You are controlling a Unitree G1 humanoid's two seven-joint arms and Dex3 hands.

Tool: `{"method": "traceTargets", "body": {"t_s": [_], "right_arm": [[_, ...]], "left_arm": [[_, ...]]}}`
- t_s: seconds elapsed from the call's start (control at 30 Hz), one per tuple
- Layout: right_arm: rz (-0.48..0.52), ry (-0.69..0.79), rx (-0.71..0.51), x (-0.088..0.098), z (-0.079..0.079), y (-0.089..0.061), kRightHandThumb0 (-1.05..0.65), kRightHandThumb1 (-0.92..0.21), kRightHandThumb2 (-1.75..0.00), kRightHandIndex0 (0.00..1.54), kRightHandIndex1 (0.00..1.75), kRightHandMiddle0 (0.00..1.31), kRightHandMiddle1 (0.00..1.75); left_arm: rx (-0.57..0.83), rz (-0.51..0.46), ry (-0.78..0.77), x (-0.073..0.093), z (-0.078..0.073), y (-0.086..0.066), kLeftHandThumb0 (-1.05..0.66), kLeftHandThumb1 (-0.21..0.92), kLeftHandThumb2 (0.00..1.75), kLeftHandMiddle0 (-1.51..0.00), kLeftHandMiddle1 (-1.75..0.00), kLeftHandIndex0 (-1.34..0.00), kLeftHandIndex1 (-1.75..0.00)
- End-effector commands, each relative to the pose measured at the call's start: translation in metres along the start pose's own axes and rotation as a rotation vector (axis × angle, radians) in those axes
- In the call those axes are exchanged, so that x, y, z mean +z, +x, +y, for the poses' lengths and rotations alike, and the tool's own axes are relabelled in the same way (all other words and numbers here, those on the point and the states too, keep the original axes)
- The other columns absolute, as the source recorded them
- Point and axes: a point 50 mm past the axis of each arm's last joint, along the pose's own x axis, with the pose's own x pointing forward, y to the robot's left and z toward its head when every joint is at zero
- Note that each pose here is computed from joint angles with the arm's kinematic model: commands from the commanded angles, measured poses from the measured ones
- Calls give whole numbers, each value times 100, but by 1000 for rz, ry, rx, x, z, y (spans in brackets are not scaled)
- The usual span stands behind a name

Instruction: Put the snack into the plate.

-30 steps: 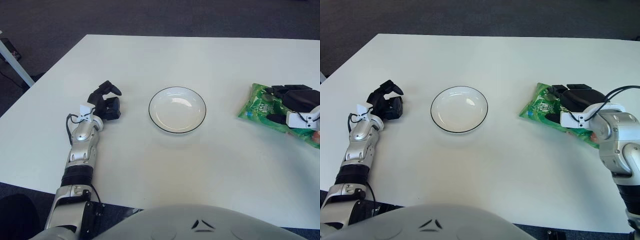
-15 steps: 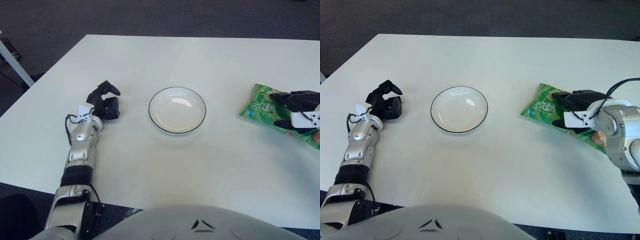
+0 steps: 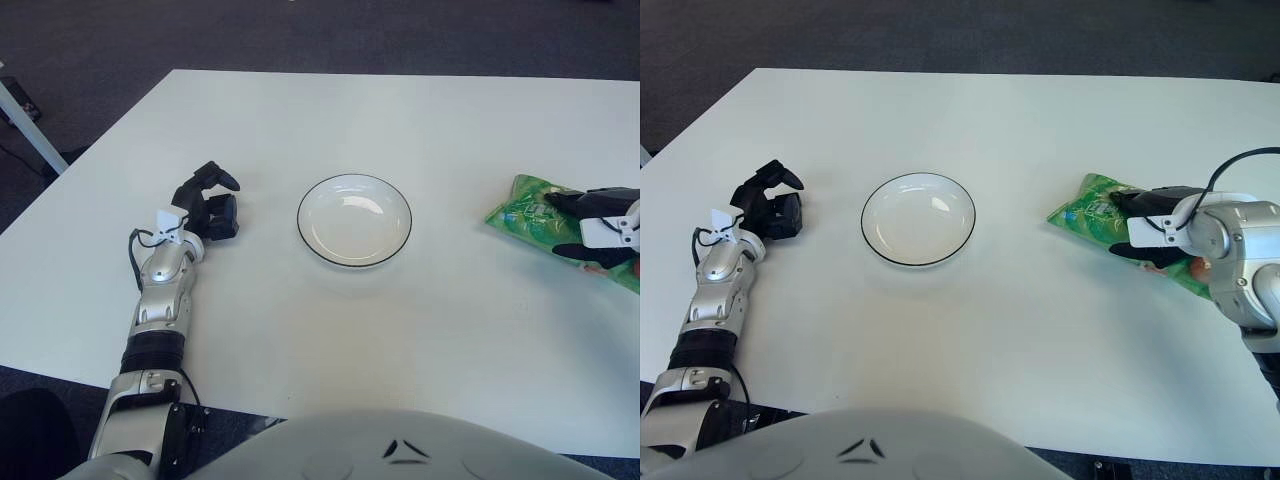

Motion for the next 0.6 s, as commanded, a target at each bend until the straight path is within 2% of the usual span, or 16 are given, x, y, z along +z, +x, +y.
{"method": "traceTargets", "body": {"t_s": [0.0, 0.07, 0.33, 0.4, 0.43, 0.5, 0.53, 0.57], "right_arm": [[-15, 29, 101, 2, 23, 23, -105, -92, -71, 0, 0, 2, 1], [-14, 26, 103, 2, 25, 25, -105, -92, -68, 0, 0, 3, 3], [17, 7, 38, -2, 31, 38, -100, -92, -52, 0, 0, 0, 35], [24, -1, -3, -3, 34, 44, -91, -92, -45, 4, 4, 0, 48], [27, -3, -18, -4, 35, 47, -88, -91, -44, 3, 16, 0, 54], [33, 0, -49, -5, 38, 54, -79, -87, -42, 2, 55, 0, 73], [39, 16, -80, -5, 39, 58, -74, -80, -48, 1, 83, 0, 89], [44, 27, -102, -5, 40, 60, -66, -70, -60, 1, 107, 4, 112]], "left_arm": [[46, 163, -58, -40, -6, -29, -47, 35, 127, -129, -175, -58, -175], [51, 162, -63, -40, -6, -29, -47, 35, 127, -129, -175, -59, -175], [58, 152, -77, -39, -7, -29, -47, 35, 128, -129, -175, -59, -175], [56, 148, -77, -39, -7, -29, -47, 35, 128, -129, -175, -59, -175], [55, 146, -77, -39, -7, -29, -47, 35, 128, -130, -175, -59, -175], [57, 146, -79, -39, -7, -29, -47, 35, 128, -130, -175, -59, -175], [58, 146, -79, -39, -7, -29, -47, 35, 128, -130, -175, -59, -175], [60, 146, -80, -39, -7, -29, -47, 35, 127, -130, -175, -58, -175]]}}
